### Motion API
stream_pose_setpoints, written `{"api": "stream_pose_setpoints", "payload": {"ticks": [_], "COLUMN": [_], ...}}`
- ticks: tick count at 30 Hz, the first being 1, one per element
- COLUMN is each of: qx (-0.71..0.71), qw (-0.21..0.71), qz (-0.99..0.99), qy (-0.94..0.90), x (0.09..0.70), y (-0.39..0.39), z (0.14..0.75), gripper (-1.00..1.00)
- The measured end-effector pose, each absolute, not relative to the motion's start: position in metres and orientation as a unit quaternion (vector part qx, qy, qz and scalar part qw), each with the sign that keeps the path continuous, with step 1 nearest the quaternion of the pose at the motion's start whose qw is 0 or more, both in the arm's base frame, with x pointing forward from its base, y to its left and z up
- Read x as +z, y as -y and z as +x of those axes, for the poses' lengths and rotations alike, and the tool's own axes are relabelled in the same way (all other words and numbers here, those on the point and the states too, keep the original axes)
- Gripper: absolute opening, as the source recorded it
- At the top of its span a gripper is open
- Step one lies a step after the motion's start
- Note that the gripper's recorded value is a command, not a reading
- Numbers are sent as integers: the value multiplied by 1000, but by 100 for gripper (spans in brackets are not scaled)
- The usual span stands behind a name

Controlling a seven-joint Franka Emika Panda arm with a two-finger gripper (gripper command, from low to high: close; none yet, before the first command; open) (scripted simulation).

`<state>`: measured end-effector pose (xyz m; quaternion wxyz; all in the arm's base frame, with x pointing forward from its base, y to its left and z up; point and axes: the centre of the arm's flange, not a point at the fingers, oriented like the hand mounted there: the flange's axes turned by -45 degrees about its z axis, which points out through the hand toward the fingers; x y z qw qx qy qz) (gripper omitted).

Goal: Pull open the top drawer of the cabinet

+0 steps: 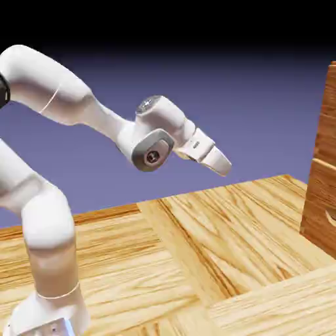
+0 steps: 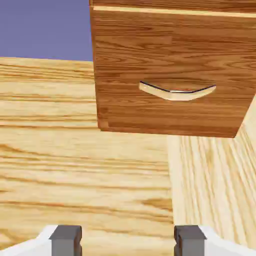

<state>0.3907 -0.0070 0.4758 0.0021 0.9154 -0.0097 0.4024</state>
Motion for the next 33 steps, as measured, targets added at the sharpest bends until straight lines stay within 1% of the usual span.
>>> {"api": "stream_pose_setpoints", "payload": {"ticks": [8,16,25,29,33], "qx": [494,577,652,675,691], "qw": [-41,-104,-183,-218,-252], "qz": [841,731,610,568,537], "qy": [214,348,412,417,413], "x": [590,690,772,794,807], "y": [68,85,51,23,-8], "z": [375,337,309,313,329], "gripper": [0,0,0,0,0]}}
